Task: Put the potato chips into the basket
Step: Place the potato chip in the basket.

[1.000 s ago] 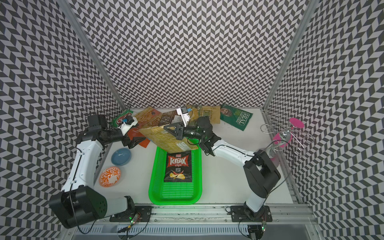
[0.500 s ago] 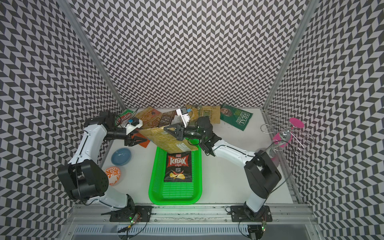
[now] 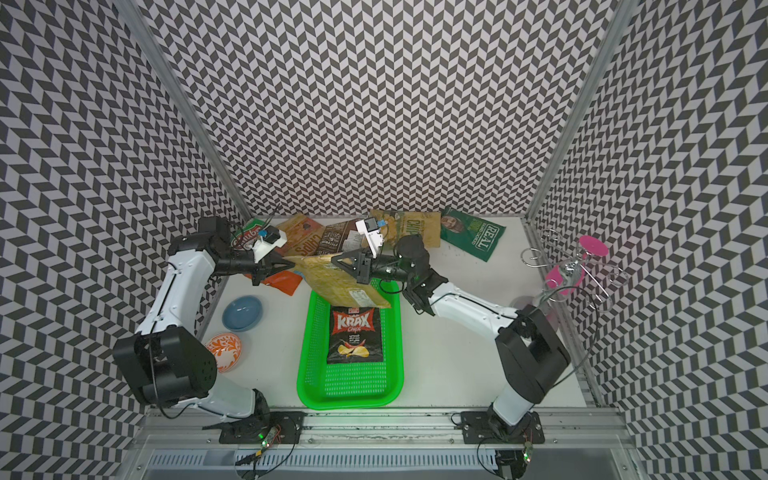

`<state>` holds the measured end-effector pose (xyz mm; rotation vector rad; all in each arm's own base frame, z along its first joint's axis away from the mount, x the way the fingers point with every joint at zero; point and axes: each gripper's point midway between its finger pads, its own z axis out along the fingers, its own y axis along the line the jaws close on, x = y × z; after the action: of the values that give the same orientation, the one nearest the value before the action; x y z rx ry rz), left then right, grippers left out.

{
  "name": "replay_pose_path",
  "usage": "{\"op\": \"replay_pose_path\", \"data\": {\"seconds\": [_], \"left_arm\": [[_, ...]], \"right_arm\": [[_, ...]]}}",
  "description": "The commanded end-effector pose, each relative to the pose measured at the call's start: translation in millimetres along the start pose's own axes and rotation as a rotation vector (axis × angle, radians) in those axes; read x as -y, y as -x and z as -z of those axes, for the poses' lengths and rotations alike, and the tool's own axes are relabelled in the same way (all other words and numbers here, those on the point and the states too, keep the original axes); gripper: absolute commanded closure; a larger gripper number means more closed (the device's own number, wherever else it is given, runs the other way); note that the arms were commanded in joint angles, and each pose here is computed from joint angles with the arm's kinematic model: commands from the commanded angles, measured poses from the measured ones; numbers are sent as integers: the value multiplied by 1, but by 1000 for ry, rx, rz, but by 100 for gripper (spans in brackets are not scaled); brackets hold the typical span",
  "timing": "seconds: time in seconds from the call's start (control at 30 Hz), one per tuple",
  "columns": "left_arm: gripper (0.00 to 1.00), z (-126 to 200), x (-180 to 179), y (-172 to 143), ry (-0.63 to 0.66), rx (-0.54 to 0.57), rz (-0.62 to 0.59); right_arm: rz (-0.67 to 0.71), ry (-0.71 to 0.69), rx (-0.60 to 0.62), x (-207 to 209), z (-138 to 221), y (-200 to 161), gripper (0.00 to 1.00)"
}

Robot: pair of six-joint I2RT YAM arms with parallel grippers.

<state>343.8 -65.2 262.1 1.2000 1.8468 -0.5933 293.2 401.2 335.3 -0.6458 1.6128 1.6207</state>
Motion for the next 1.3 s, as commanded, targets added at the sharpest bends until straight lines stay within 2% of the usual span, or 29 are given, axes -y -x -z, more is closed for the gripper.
{"op": "replay_pose_path", "data": {"seconds": [0.0, 0.3, 0.47, 0.67, 0.9, 1.27], "left_arm": [[100, 20, -10, 42, 106, 85, -34], [100, 2, 32, 57, 33, 75, -64], [100, -4, 38, 56, 29, 77, -27], [100, -4, 41, 53, 61, 73, 35], [100, -1, 65, 50, 55, 84, 49], [100, -4, 37, 43, 218, 64, 66]], "right_arm": [[53, -2, 55, -11, 13, 16, 100], [33, -72, 67, 13, 29, 16, 100], [46, -108, 81, 23, 35, 25, 100], [52, -126, 51, 41, 26, 36, 100], [58, -119, 27, 57, 11, 45, 100], [67, -112, 28, 75, -6, 59, 100]]}}
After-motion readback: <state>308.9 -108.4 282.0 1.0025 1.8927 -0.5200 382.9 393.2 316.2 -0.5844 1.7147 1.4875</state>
